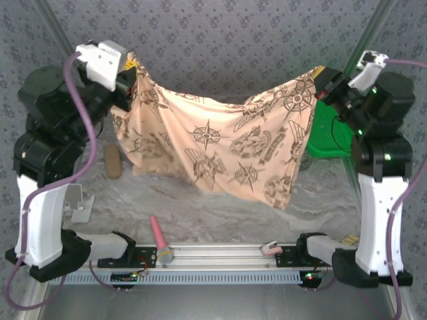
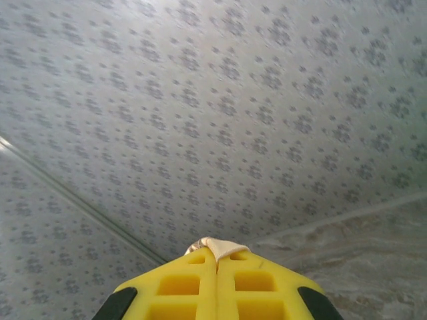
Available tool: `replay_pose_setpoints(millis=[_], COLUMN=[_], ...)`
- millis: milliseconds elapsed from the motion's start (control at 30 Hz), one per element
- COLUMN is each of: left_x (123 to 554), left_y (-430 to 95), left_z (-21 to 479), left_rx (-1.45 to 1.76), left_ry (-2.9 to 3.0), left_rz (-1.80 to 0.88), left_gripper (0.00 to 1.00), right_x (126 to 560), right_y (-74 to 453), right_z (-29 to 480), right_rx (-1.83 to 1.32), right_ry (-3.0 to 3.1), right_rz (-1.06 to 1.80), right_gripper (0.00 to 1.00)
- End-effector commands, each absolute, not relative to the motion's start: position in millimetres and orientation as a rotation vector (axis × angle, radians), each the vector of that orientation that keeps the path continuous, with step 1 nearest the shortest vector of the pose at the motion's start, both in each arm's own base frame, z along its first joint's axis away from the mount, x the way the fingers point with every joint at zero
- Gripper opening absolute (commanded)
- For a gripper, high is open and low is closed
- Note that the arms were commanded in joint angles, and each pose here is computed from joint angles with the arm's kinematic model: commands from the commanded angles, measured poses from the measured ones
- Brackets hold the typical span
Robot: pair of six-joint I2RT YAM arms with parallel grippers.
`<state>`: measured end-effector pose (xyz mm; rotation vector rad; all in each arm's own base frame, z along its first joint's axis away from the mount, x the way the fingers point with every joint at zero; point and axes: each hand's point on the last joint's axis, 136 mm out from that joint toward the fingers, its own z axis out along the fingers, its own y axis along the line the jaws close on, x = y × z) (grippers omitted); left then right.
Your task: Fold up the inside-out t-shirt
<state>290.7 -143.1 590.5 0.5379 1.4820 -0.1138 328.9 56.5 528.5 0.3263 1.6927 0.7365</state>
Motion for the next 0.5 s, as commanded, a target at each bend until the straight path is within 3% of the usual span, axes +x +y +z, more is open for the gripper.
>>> replay_pose_setpoints(millis=[0,133,267,300,333,367,400,467], left_x=[366.7,446.8,525.6,546.8,563.4,579.9,594.2,612.6], left_y=[-148.6,-147.6,-150.9,-150.0,-147.2,-144.3,-140.9,-135.4], left_z=[533.4,451.1,334.5,302.4,275.8,250.0,233.7,206.8], left_rx=[0.582,0.609,0.649,0.628,0.588,0.543,0.476,0.382], left_ry=[1.653,1.871,2.108,2.165,2.218,2.268,2.299,2.345], left_rz=[0.006,-0.043,-0.045,-0.051,-0.061,-0.073,-0.077,-0.052], left_gripper=[0.0,0.0,0.01,0.16,0.41,0.59,0.63,0.7], right_x=[393.5,463.7,531.0,546.2,557.8,571.2,581.7,593.1], right_y=[51.0,52.0,59.2,58.7,58.4,57.9,55.2,50.1], right_z=[455.2,370.0,273.2,248.1,230.7,205.3,185.3,159.7], right_rx=[0.468,0.534,0.587,0.614,0.636,0.655,0.682,0.708], right_ry=[1.885,2.055,2.206,2.238,2.258,2.288,2.313,2.343], right_rz=[0.695,0.653,0.656,0.649,0.649,0.638,0.622,0.59], right_gripper=[0.0,0.0,0.0,0.0,0.02,0.18,0.25,0.29])
